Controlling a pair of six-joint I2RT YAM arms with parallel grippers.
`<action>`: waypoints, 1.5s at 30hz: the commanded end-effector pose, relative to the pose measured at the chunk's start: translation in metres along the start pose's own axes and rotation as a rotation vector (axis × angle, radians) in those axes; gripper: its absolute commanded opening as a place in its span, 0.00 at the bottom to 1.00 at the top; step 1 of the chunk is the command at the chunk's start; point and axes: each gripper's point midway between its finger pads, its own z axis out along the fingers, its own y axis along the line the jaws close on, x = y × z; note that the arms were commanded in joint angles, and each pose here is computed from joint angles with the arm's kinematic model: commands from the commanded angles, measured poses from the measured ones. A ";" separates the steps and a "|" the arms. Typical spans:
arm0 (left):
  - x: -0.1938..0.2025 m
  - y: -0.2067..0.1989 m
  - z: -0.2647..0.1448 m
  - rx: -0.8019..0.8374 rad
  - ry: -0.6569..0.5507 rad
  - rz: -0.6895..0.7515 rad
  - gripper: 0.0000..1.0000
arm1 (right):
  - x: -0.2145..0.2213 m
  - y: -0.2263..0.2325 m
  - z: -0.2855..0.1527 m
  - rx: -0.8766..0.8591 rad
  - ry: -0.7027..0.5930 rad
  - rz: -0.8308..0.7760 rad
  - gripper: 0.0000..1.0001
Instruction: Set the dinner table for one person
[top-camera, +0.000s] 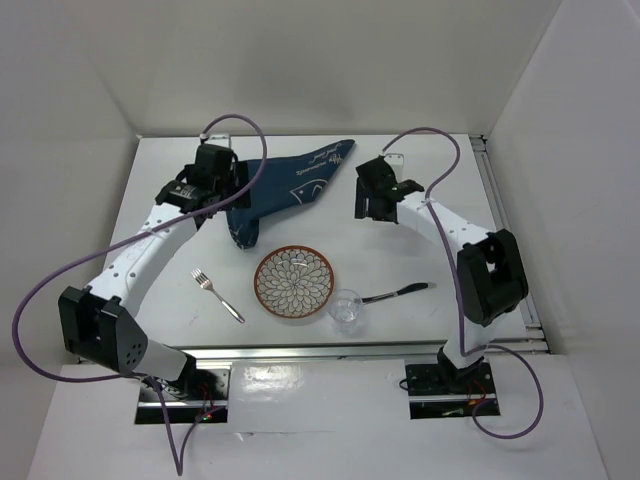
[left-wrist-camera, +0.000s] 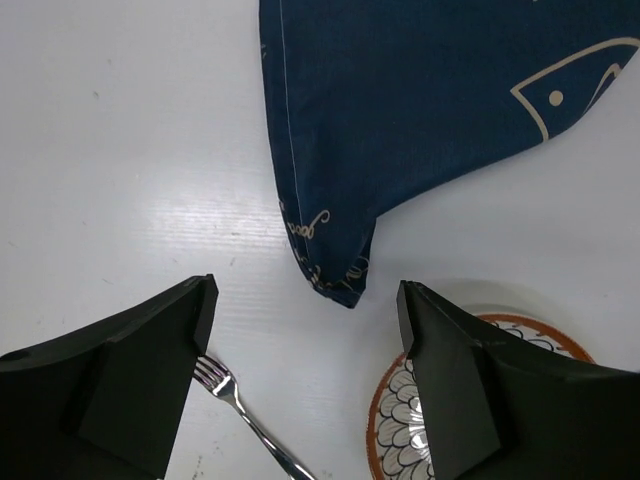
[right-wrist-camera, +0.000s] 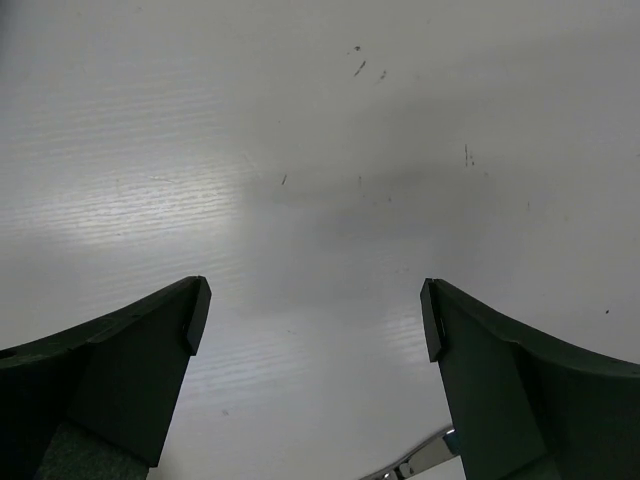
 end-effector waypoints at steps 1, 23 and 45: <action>0.011 -0.006 -0.009 0.034 0.039 -0.065 0.92 | -0.014 0.009 -0.016 -0.045 -0.057 0.036 1.00; 0.097 -0.033 0.015 0.040 0.322 -0.291 0.97 | -0.008 0.020 -0.053 -0.238 -0.096 0.083 1.00; 0.158 -0.016 0.092 -0.035 0.519 -0.516 0.81 | -0.009 0.018 -0.057 -0.240 -0.099 0.043 1.00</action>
